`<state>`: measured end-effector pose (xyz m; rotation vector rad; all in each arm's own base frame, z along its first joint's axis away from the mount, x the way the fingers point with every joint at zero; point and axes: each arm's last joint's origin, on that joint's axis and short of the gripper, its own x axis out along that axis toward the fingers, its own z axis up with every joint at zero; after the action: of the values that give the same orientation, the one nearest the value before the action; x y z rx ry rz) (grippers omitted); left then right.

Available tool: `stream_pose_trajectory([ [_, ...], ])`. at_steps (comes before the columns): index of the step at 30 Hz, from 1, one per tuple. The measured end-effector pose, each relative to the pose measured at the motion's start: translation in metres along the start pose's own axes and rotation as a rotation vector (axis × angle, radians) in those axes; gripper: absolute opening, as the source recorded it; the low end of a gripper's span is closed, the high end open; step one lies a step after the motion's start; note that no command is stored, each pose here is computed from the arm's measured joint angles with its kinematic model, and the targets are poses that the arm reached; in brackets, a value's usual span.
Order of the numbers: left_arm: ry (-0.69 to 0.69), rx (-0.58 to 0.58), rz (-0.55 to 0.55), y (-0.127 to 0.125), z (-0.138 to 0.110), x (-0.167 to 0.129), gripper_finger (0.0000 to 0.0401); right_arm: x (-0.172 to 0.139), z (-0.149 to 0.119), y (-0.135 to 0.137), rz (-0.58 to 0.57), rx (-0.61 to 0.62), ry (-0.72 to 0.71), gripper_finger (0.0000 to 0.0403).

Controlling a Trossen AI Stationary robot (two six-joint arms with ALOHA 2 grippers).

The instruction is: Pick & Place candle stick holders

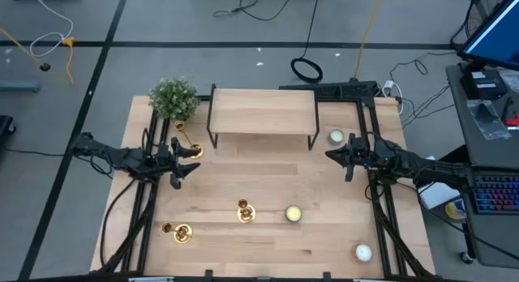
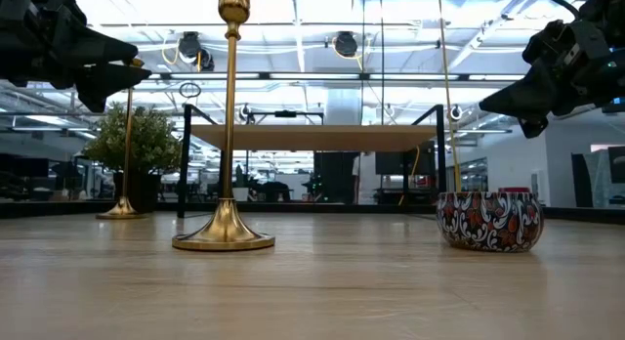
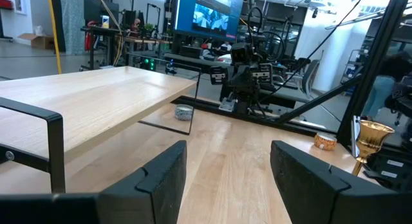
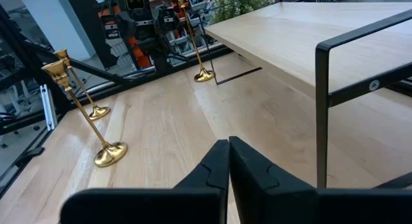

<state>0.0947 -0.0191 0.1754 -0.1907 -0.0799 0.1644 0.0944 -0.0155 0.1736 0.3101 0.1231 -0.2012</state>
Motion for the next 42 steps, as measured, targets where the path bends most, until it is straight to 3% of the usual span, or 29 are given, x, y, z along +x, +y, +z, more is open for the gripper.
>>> stream_pose_trajectory([
  [42, 0.000, 0.000, 0.000, 0.0000, 0.0001, 0.0000, 0.0223, 0.0000, 0.0010, 0.0003, 0.003, 0.000, -0.010, 0.0004],
])
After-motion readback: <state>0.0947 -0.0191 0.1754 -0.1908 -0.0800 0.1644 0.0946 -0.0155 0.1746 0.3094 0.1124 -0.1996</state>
